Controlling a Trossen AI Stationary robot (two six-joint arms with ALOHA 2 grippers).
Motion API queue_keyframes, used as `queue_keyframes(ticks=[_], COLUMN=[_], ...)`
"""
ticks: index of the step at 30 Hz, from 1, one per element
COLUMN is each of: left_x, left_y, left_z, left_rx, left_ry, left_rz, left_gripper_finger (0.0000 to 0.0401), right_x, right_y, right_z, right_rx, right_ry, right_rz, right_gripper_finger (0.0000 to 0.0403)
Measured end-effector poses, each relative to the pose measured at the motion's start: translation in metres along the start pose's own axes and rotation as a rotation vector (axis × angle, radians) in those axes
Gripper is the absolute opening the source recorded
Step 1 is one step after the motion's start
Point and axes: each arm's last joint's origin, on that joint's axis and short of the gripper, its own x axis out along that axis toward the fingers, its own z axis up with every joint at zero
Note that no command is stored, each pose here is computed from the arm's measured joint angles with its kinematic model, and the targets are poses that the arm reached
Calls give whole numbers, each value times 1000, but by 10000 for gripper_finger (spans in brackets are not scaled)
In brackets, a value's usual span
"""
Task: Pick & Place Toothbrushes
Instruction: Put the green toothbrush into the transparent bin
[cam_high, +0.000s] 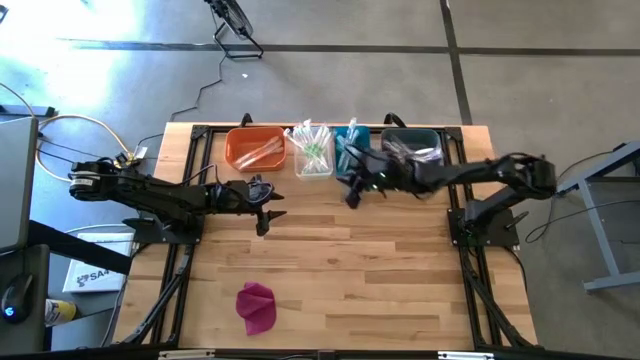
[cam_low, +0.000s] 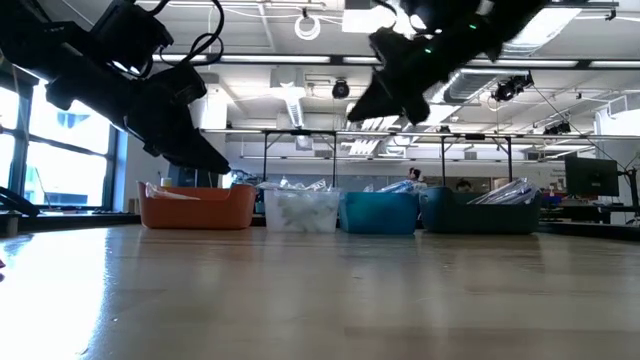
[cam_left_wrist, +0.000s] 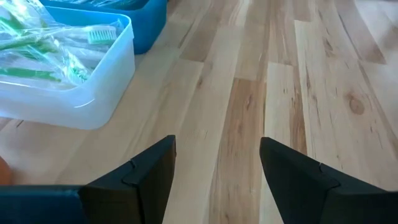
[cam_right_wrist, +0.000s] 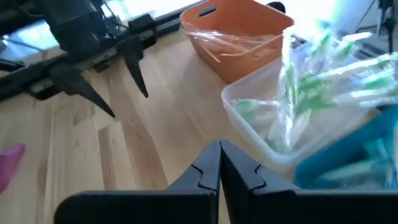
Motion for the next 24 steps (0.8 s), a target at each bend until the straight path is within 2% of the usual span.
queue_keyframes(ticks=[3,8,13,18,24], left_x=[0,0,0,0,-2], left_y=[0,0,0,2,3], left_z=[0,0,1,9,19], left_rx=[-6,-7,-31,-68,-145], left_ry=[-1,-1,-12,-99,-214], left_rz=[0,0,12,78,136], left_gripper_finger=[228,228,228,228,228], right_x=[-16,-50,-87,-122,-140], right_y=[3,1,-15,-32,-44], right_z=[-27,-51,-53,-49,-60], right_rx=[19,11,-34,-85,-95], right_ry=[-83,-236,-359,-436,-502], right_rz=[11,25,33,77,48], right_gripper_finger=[2,2,2,2,2])
